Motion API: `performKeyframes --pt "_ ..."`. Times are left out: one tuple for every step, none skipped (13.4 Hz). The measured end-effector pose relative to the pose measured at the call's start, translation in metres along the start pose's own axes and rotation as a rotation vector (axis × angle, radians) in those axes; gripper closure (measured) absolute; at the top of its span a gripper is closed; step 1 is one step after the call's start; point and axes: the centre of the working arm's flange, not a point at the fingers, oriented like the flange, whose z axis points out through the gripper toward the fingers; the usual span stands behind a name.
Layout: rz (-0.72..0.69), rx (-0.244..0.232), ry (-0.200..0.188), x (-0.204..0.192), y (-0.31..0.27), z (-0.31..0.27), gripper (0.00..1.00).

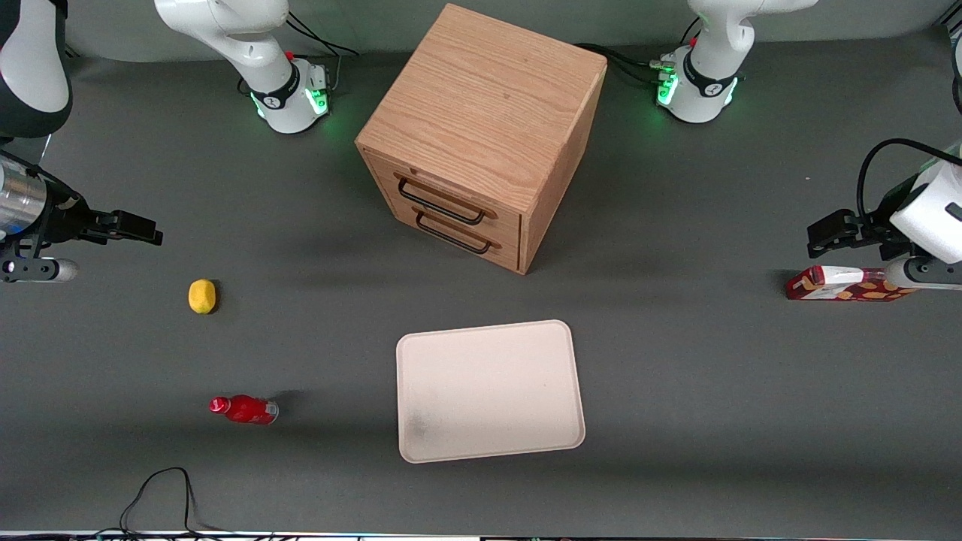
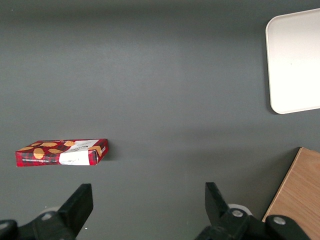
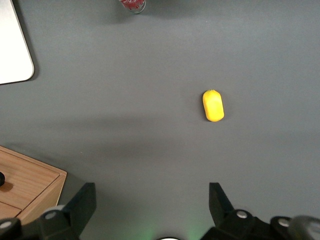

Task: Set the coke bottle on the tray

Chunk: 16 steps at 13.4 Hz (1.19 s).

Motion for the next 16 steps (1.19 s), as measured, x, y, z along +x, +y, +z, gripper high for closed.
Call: performKeyframes --pt "-0.002 0.0 0.0 0.0 -0.001 0.0 0.0" --pt "-0.004 0.0 0.001 0.0 -0.002 0.0 0.0" --pt "-0.006 -0.001 0.002 0.0 -0.003 -0.001 0.0" --pt "-0.006 -0.001 0.005 0.0 -0.003 -0.002 0.0" --pt "-0.007 -0.001 0.011 0.0 -0.004 -0.005 0.0" --pt "-0.007 -0.001 0.017 0.001 -0.004 -0.008 0.0" --pt "-0.008 -0.001 0.019 0.001 -0.004 -0.01 0.0" --pt "-0.008 -0.001 0.018 0.002 -0.005 -0.01 0.0" --pt "-0.01 -0.001 0.017 0.004 -0.005 -0.01 0.0" --pt "-0.011 -0.002 0.015 0.006 -0.006 -0.011 0.0" --pt "-0.012 -0.002 0.015 0.008 -0.007 -0.013 0.0" --pt "-0.014 -0.003 0.02 0.01 -0.008 -0.016 0.0" --pt "-0.015 -0.004 0.02 0.013 -0.009 -0.019 0.0" --pt "-0.016 -0.005 0.017 0.018 -0.01 -0.022 0.0" --pt "-0.016 -0.006 0.012 0.023 -0.01 -0.024 0.0" --pt "-0.017 -0.007 0.011 0.03 -0.012 -0.027 0.0"
